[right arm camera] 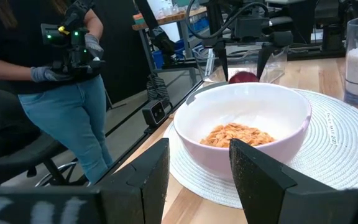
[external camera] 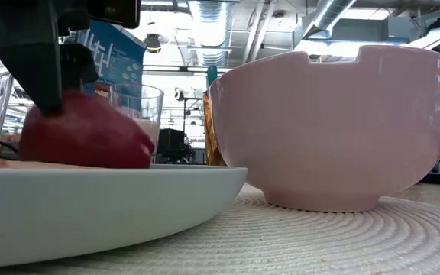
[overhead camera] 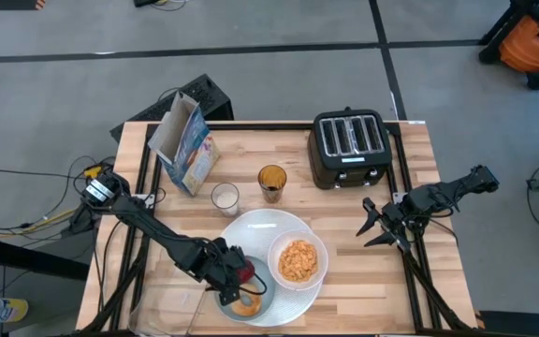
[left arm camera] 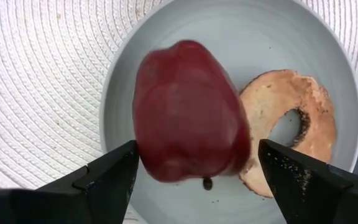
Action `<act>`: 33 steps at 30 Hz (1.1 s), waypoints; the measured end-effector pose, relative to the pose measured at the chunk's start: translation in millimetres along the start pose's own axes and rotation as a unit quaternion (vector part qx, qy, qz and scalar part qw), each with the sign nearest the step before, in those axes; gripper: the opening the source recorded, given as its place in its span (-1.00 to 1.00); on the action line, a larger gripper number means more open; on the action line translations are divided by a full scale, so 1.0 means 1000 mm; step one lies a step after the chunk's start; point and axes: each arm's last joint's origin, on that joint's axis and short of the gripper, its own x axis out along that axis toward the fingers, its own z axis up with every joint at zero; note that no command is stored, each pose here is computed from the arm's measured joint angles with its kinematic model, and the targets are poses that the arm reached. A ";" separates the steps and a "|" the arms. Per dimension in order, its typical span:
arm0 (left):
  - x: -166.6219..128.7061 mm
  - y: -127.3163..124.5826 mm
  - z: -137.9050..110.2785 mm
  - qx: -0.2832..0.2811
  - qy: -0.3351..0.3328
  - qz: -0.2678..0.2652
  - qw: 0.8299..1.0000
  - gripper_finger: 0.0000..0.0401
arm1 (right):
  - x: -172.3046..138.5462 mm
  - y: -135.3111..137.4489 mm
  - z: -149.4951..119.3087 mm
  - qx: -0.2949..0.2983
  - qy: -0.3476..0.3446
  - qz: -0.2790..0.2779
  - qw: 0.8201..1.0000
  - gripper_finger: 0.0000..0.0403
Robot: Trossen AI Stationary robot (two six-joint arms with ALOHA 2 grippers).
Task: Arrange a breakfast setting
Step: Put the red apple on the blue plate, then put the blue spoon beside the white placemat
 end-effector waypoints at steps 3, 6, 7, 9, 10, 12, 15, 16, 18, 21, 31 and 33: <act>0.000 0.001 0.001 -0.002 -0.001 0.001 1.000 0.60 | 0.000 0.000 0.000 0.000 0.000 0.000 1.000 -0.05; 0.000 0.002 0.002 -0.004 -0.001 0.001 1.000 0.61 | 0.000 0.000 0.000 0.000 0.000 0.000 1.000 -0.05; 0.000 0.002 0.003 -0.005 0.000 0.001 1.000 0.61 | 0.000 0.000 0.000 0.000 0.000 0.000 1.000 -0.05; 0.001 0.003 0.004 -0.007 0.006 -0.003 1.000 0.61 | 0.000 0.000 0.000 0.000 0.000 0.000 1.000 -0.05; 0.001 0.004 0.005 -0.007 0.011 -0.006 1.000 0.61 | 0.000 0.000 0.000 0.000 0.000 0.000 1.000 -0.05; 0.001 0.005 0.006 -0.010 0.022 -0.013 1.000 0.61 | 0.000 0.000 0.000 0.000 0.000 0.000 1.000 -0.05; 0.002 0.007 0.009 -0.017 0.036 -0.024 0.999 0.61 | 0.000 0.000 0.000 0.000 0.000 0.000 1.000 -0.05; 0.002 0.008 0.010 -0.019 0.039 -0.025 0.999 0.61 | 0.000 0.000 0.000 0.000 0.000 0.000 1.000 -0.05; 0.002 0.010 0.012 -0.018 0.039 -0.027 0.999 0.61 | 0.000 0.000 0.000 0.000 0.000 0.000 1.000 -0.05; -0.002 0.012 0.014 -0.015 0.036 -0.027 0.999 0.61 | 0.000 0.000 0.000 0.000 0.000 0.000 1.000 -0.05; -0.032 0.020 0.021 -0.025 0.010 -0.044 0.999 0.61 | 0.000 0.000 0.000 0.000 0.000 0.000 1.000 -0.05; -0.043 0.021 0.021 -0.025 0.002 -0.056 0.998 0.61 | 0.000 0.000 0.000 0.000 0.000 0.000 1.000 -0.05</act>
